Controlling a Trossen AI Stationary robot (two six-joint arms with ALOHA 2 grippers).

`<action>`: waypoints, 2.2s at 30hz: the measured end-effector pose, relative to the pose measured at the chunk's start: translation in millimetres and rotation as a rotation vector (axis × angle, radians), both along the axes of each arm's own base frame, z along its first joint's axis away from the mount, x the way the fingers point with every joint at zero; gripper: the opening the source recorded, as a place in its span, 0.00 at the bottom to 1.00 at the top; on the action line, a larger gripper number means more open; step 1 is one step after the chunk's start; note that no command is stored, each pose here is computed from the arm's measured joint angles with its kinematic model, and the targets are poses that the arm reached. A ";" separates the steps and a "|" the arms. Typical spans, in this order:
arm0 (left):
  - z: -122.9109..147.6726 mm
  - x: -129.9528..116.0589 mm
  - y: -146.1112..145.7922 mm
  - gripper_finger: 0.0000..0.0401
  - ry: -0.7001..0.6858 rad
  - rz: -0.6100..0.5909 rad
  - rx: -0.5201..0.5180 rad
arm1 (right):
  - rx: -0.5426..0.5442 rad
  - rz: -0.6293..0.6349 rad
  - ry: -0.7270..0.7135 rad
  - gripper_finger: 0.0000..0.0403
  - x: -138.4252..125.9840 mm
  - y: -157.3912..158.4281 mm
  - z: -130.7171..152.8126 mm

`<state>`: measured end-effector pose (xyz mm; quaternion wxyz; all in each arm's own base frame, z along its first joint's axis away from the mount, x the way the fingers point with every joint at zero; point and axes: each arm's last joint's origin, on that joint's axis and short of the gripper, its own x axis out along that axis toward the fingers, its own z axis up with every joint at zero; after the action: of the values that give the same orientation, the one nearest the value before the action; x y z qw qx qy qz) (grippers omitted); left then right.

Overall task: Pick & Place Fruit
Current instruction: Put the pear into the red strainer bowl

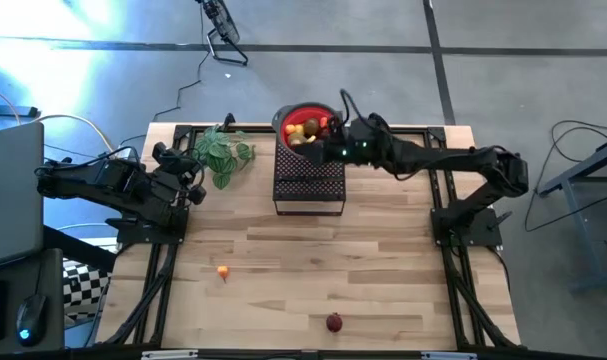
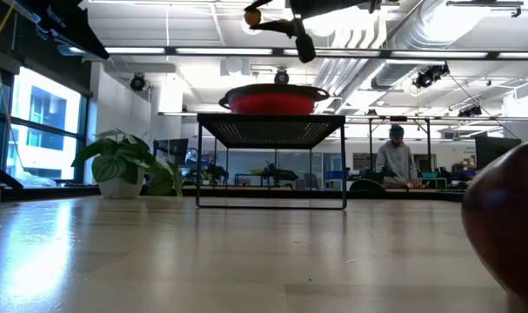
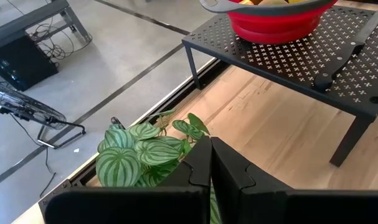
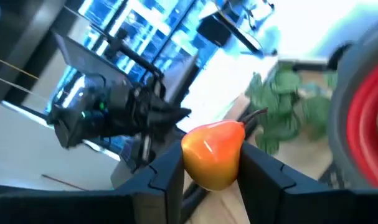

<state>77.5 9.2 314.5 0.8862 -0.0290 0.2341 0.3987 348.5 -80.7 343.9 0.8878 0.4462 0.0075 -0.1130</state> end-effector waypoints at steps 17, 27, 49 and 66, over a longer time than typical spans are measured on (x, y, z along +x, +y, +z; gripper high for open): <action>-1.7 -1.9 0.4 0.00 0.034 0.002 0.014 | -0.312 -0.129 0.131 0.29 -9.6 -41.3 65.6; -1.6 -2.0 0.6 0.00 0.032 0.006 0.018 | -0.404 -0.152 0.275 0.28 15.3 -59.1 63.5; -1.6 -1.9 0.5 0.00 0.032 0.006 0.017 | -0.641 -0.168 0.717 0.29 53.4 -90.3 -19.3; -1.6 -2.0 0.5 0.00 0.032 0.005 0.015 | -0.603 -0.129 0.769 0.30 53.6 -102.7 -36.1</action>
<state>75.5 9.7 312.9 0.8817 -0.0166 0.2451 0.4029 402.1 -183.5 307.8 0.9015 0.0951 0.2737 -0.3215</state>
